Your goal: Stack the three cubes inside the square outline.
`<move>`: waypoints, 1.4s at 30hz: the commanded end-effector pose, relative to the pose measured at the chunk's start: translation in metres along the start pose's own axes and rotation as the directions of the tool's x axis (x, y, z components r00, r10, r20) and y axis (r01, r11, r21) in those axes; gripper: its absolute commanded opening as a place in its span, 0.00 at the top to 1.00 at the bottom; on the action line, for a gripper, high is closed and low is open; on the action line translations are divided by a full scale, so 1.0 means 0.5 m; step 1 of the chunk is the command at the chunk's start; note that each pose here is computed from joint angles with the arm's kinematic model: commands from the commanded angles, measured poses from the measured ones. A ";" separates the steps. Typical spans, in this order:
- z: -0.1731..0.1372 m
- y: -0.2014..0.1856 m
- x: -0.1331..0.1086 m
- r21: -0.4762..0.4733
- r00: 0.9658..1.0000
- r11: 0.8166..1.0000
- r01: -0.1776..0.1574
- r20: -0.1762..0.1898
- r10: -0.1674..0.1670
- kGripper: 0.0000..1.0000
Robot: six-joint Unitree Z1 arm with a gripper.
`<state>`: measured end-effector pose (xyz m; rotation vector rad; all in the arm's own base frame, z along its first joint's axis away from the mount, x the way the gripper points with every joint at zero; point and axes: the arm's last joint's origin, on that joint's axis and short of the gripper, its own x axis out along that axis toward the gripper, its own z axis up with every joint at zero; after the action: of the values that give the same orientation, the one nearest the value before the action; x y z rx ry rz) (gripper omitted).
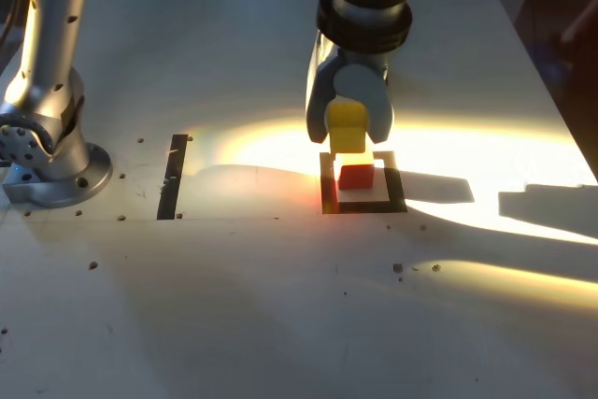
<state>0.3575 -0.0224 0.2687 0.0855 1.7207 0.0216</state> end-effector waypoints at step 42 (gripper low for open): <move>0.041 0.015 0.043 0.060 0.997 0.998 0.020 -0.075 -0.016 0.12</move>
<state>0.3764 -0.0147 0.2433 0.1159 1.7887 -0.0410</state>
